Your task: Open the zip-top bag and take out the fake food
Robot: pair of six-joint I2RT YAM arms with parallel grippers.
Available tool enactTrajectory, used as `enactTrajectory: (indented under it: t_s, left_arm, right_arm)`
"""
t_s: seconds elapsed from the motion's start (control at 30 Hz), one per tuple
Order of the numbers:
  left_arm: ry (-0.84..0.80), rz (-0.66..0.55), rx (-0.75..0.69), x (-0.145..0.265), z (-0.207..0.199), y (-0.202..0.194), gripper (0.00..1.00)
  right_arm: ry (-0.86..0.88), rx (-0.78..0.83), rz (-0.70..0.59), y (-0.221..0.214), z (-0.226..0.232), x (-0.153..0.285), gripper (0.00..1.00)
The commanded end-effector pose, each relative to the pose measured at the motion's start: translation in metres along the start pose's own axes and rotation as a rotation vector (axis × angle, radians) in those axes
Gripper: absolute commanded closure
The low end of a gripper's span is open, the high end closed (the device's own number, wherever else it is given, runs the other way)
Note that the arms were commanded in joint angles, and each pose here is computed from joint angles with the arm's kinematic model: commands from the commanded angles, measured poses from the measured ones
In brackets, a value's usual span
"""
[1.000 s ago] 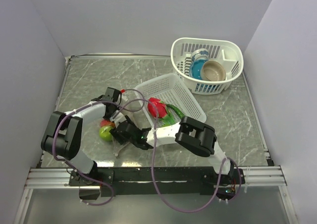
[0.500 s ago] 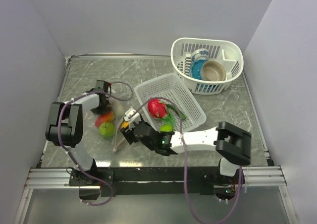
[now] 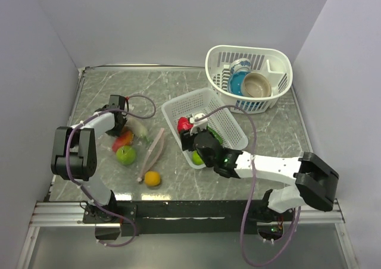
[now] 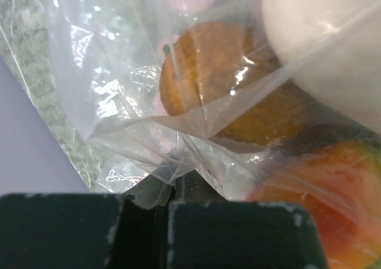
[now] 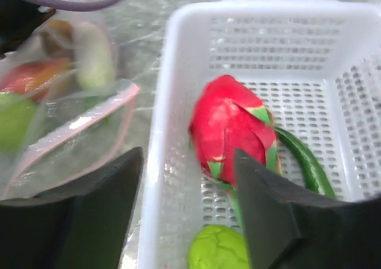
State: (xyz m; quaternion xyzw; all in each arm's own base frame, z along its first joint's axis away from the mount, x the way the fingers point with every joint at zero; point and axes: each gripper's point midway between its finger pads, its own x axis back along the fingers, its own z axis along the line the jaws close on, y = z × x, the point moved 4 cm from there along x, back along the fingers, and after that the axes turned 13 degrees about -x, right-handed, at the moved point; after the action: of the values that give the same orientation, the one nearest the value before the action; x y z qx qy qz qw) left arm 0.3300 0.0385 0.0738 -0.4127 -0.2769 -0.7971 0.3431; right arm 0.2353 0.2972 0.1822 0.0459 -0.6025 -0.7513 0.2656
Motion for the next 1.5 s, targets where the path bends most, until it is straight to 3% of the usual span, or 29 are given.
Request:
enactTrajectory:
  t_s: [0.0,0.1,0.23,0.7,0.87,1.0,1.13,1.47]
  left_arm:
    - [0.001,-0.035,0.002,0.010,0.002,0.002,0.99]
    - [-0.008,-0.036,0.005,0.009,0.001,0.003,0.99]
    - [-0.007,-0.040,0.005,0.009,0.001,0.004,0.99]
    - [-0.005,-0.050,-0.004,0.012,0.003,0.004,0.99]
    - [-0.006,-0.051,-0.009,0.011,0.002,0.005,0.99]
    - [0.001,-0.051,-0.009,0.011,0.003,0.004,0.99]
    - [-0.002,-0.049,-0.008,0.010,0.003,0.005,0.99]
    - [0.000,-0.059,-0.010,0.012,0.003,0.004,0.99]
  right_arm:
    - [0.238,0.127,0.073,-0.010,0.057,0.018,0.14]
    - [0.398,0.270,0.183,-0.043,0.097,0.038,0.00]
    - [0.506,0.372,0.314,-0.079,0.122,0.046,0.00]
    - [0.678,0.440,0.657,-0.160,0.141,0.045,0.00]
    - [0.694,0.448,0.706,-0.169,0.145,0.047,0.00]
    - [0.653,0.441,0.591,-0.139,0.151,0.045,0.00]
    - [0.697,0.415,0.558,-0.120,0.160,0.053,0.00]
    - [0.797,0.394,0.669,-0.149,0.190,0.043,0.00]
